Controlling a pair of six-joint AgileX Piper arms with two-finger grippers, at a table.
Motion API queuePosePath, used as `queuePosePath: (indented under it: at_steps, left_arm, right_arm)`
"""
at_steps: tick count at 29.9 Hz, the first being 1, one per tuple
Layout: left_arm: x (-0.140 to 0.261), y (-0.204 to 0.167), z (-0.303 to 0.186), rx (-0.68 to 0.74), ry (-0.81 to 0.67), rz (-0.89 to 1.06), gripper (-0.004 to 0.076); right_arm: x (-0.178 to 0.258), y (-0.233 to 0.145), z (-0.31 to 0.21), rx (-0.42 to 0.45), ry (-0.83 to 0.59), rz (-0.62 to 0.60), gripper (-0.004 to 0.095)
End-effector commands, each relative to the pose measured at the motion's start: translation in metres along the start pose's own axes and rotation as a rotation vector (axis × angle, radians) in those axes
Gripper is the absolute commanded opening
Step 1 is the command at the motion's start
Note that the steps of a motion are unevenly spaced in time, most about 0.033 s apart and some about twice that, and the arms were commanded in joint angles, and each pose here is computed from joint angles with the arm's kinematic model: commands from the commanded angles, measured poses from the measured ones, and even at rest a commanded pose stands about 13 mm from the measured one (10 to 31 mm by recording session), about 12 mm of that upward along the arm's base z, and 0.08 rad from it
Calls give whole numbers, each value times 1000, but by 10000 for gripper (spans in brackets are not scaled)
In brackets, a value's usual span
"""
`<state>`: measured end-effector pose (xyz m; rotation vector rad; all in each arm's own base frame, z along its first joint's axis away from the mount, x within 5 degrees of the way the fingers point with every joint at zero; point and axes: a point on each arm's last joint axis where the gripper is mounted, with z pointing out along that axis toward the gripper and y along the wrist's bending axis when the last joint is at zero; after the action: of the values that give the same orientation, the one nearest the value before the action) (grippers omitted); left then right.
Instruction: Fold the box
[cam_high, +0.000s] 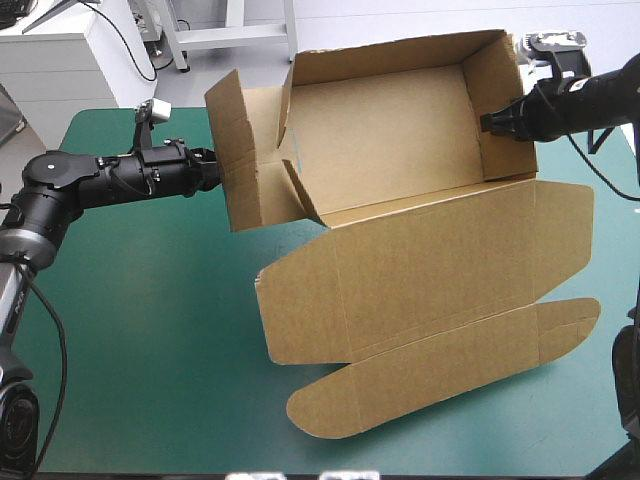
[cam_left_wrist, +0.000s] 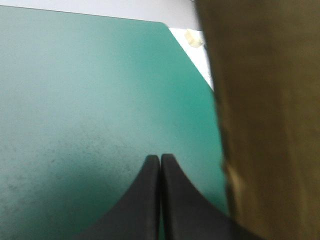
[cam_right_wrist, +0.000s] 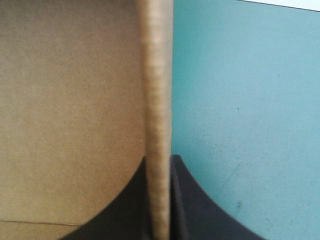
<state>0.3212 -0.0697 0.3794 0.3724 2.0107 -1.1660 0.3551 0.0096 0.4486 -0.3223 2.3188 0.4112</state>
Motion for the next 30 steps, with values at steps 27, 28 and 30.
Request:
queuePosePath:
  at_steps: [27,28,30]
  left_arm:
    - [-8,-45,-14,313,-51,61,558]
    - [-8,-45,-14,313,-51,61,558]
    - [-8,-45,-14,315,-52,63,558]
  right_arm:
    - [-18,73,12,46,-109,-39,-17]
    - [-18,72,12,52,-110,-39,-17]
    - [-18,76,13,51,-113,-47,-17]
